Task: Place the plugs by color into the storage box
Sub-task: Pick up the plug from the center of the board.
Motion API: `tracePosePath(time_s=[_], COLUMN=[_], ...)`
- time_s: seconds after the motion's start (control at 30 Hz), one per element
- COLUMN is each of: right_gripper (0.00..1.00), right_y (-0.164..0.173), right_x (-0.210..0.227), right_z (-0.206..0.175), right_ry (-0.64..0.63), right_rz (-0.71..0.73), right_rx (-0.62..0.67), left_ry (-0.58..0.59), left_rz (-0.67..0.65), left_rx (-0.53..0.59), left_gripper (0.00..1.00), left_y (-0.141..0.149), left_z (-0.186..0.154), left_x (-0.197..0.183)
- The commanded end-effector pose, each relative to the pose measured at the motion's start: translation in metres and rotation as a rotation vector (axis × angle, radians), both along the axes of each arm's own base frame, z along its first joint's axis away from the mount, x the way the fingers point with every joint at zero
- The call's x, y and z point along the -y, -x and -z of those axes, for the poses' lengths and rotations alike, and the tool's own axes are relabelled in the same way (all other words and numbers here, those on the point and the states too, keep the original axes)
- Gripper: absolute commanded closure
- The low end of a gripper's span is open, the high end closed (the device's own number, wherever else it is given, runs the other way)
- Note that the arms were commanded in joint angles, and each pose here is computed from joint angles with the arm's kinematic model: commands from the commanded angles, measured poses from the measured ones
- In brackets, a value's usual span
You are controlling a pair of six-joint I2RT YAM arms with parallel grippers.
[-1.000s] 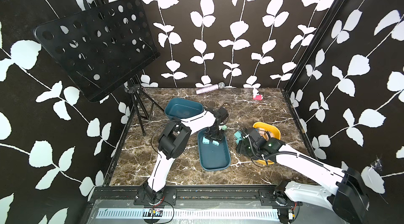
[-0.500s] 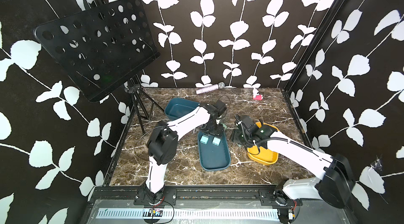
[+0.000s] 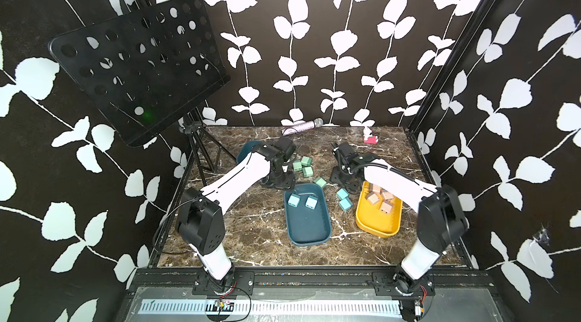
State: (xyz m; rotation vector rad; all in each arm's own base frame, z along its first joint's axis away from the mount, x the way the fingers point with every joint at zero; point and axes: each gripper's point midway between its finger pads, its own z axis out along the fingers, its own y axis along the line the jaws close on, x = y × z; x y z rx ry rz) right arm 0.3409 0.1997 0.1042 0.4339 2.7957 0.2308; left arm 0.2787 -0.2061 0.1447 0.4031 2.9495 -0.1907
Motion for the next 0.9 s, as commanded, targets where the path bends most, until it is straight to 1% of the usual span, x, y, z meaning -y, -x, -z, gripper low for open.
tracePosePath(time_s=[0.0, 0.17, 0.37, 0.47, 0.5, 0.57, 0.7, 0.87], right_gripper=[0.33, 0.33, 0.32, 0.32, 0.32, 0.32, 0.32, 0.34], right_y=[0.011, 0.017, 0.022, 0.019, 0.026, 0.026, 0.023, 0.014], right_x=[0.009, 0.018, 0.021, 0.017, 0.021, 0.02, 0.02, 0.012], right_z=[0.01, 0.026, 0.045, 0.056, 0.067, 0.074, 0.08, 0.086], right_ry=[0.04, 0.034, 0.051, 0.026, 0.032, 0.02, 0.006, -0.017], right_rz=[0.018, 0.123, 0.174, 0.201, 0.213, 0.229, 0.233, 0.183], right_rx=[-0.084, -0.13, -0.181, -0.204, -0.23, -0.238, -0.243, -0.251], left_ry=[-0.012, -0.005, 0.016, 0.012, 0.012, 0.008, 0.005, 0.017], left_rz=[-0.021, -0.04, -0.045, -0.044, -0.042, -0.041, -0.041, -0.043], left_rx=[0.016, 0.019, 0.03, 0.026, 0.026, 0.025, 0.021, 0.01], left_gripper=[0.23, 0.24, 0.25, 0.25, 0.25, 0.25, 0.25, 0.25], left_y=[0.015, 0.024, 0.025, 0.027, 0.027, 0.029, 0.032, 0.034], left_z=[-0.012, -0.009, -0.013, -0.012, -0.012, -0.011, -0.01, -0.005], left_x=[-0.017, -0.024, -0.024, -0.025, -0.025, -0.027, -0.028, -0.027])
